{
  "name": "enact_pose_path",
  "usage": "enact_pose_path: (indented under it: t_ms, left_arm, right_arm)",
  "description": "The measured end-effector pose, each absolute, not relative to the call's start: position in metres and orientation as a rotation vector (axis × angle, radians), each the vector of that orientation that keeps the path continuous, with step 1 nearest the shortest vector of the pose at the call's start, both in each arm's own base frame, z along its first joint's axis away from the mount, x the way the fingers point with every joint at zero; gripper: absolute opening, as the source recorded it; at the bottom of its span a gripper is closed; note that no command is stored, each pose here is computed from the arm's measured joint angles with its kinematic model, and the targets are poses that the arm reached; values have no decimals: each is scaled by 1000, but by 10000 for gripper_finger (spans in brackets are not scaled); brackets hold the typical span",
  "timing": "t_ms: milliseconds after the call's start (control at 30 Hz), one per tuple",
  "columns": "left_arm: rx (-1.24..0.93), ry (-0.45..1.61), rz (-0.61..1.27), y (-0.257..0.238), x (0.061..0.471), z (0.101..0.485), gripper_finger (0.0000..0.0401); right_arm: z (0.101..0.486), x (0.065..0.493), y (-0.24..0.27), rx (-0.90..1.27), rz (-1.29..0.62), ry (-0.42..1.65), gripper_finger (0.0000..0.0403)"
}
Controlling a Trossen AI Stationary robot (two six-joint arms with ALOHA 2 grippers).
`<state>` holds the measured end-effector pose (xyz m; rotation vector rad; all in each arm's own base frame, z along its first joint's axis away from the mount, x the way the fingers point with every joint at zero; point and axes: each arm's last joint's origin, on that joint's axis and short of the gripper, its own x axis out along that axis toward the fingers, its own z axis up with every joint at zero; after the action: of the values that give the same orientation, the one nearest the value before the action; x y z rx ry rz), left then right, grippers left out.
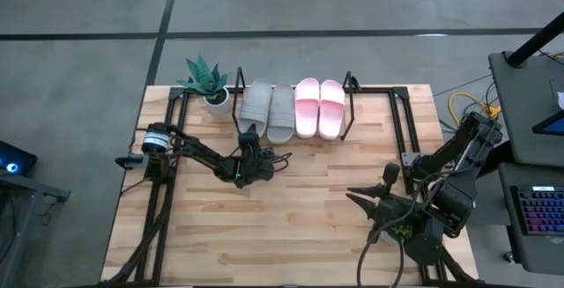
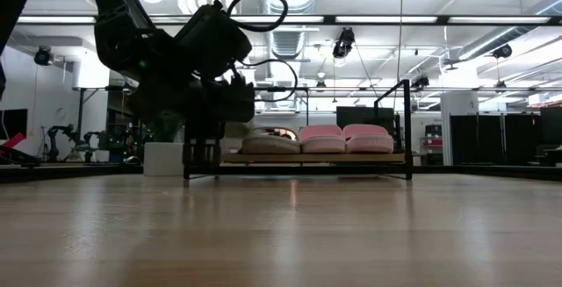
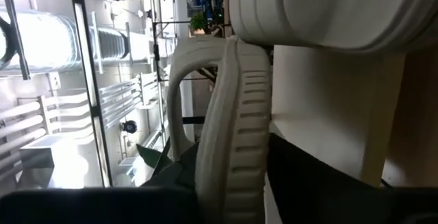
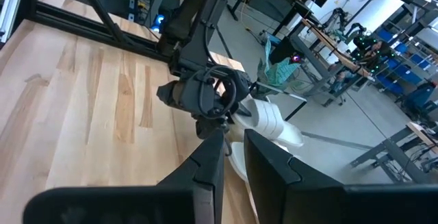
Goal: Pick and place slides into the shelf
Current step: Put the gray slide on the shelf
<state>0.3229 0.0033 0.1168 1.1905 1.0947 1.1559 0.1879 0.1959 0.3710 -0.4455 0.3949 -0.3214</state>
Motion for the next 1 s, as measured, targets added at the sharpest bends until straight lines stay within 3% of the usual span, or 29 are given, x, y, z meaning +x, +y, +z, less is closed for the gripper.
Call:
enact_pose_path:
  t_ms: [433,667,1000]
  left_arm:
    - [1197,1088,1083,3,324,115,166]
    - [1178,1048,953,1,325,120,190]
    - [952,1076,792,1,299,124,197]
  right_arm:
    - [371,188,196,-445,-321,395,48]
    - [371,188,196,-445,-321,395,48]
    - [371,188,196,-445,-321,395,48]
